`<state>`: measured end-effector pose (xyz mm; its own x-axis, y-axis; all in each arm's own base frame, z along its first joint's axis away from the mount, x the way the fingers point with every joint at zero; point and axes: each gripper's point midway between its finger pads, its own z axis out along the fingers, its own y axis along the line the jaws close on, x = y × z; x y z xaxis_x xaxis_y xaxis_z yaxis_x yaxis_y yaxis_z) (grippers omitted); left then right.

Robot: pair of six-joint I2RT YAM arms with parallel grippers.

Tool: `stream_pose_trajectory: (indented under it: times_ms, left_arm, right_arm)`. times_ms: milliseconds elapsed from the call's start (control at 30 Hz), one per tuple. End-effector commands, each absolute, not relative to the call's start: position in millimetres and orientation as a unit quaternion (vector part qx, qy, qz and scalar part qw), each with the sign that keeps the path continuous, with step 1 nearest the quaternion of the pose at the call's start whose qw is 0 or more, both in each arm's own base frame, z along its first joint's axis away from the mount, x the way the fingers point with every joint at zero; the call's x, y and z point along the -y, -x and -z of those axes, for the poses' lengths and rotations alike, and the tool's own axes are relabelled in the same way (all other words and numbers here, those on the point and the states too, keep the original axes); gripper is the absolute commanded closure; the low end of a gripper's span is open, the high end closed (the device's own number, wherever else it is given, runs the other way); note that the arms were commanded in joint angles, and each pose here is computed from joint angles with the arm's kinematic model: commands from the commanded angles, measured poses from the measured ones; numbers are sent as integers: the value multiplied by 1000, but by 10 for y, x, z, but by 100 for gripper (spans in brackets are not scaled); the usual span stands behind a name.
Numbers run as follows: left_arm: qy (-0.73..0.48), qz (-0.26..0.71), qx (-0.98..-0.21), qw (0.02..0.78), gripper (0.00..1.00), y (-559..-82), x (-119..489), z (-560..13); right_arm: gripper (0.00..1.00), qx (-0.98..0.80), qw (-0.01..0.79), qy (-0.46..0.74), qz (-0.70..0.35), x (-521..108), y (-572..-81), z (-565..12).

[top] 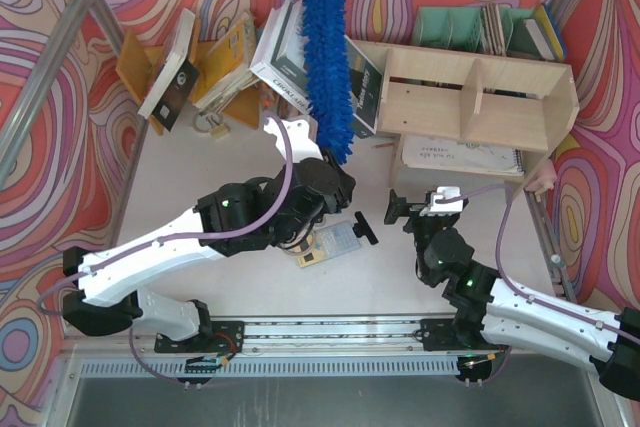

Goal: Dust the bookshelf with a duster

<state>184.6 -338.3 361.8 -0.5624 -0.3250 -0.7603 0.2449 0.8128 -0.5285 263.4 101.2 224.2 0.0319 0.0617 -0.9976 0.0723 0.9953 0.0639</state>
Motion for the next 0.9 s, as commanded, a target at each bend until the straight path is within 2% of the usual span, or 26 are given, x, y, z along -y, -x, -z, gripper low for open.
stream_pose_trajectory:
  times_ms: [0, 700, 867]
  left_arm:
    - [66, 313, -822, 472, 100, -1895, 3235, -3697]
    - [22, 337, -877, 342, 100, -1876, 3842, -3010]
    - [14, 329, -870, 366, 100, -1925, 3749, -3150]
  right_arm:
    - [10, -686, 724, -76, 3, -948, -2641, -2345]
    - [10, -693, 716, -80, 27, -912, -2695, -2277]
    - [10, -695, 714, -80, 30, -905, -2702, -2264]
